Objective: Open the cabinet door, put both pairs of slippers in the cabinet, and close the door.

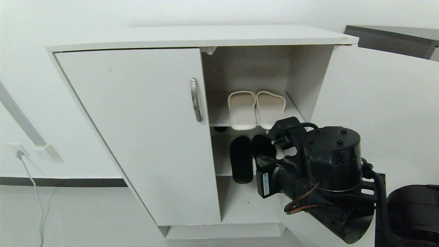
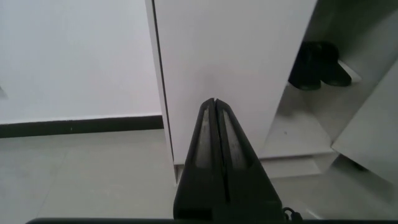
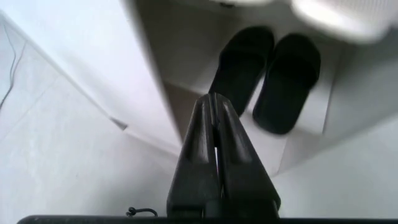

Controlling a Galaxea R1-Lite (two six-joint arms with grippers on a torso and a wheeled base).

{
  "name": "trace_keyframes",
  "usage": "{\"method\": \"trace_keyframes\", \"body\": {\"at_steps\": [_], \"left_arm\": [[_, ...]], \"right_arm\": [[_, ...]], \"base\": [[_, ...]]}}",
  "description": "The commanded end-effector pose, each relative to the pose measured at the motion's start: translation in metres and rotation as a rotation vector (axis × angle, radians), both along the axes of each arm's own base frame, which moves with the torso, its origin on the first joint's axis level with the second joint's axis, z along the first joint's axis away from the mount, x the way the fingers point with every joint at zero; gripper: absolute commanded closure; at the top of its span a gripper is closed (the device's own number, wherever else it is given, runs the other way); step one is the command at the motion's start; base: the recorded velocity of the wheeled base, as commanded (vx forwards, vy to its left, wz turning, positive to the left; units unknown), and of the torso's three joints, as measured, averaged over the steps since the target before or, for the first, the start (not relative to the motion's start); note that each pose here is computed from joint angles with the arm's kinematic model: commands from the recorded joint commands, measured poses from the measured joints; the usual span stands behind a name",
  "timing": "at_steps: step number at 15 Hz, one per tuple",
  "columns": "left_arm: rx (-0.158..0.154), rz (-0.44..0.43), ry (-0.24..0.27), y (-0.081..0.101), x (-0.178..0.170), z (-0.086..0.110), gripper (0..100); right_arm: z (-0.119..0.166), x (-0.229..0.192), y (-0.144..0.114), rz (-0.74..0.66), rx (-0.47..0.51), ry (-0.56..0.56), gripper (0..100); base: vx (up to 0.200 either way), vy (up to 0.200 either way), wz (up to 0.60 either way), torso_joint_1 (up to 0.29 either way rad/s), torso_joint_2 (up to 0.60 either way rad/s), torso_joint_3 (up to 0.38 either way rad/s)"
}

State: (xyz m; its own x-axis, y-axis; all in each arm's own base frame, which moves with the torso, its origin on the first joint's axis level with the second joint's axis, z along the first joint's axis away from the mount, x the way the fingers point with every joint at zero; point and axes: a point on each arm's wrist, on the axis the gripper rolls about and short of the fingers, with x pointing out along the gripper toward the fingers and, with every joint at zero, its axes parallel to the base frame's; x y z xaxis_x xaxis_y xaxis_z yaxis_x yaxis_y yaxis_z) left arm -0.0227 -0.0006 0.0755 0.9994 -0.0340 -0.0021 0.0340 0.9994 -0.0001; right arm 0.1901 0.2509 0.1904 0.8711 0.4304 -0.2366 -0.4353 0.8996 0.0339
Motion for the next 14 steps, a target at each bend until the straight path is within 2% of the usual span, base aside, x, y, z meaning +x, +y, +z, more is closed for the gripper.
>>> {"method": "trace_keyframes", "body": {"at_steps": [1,9,14], "left_arm": [[0.0,0.0,0.001,0.0,0.0,0.0,100],[0.0,0.0,0.001,0.0,0.0,0.0,100],[0.0,0.0,0.001,0.0,0.0,0.0,100]], "right_arm": [[-0.004,0.0,0.001,0.001,-0.011,0.008,100],[-0.018,0.003,0.003,-0.002,-0.046,0.035,100],[-0.032,0.006,0.004,-0.005,-0.091,0.06,100]], "base": [[-0.2,0.0,0.0,-0.002,0.01,-0.002],[-0.2,0.0,0.0,0.001,0.0,0.004],[0.0,0.0,0.0,0.0,0.0,0.0]]}}
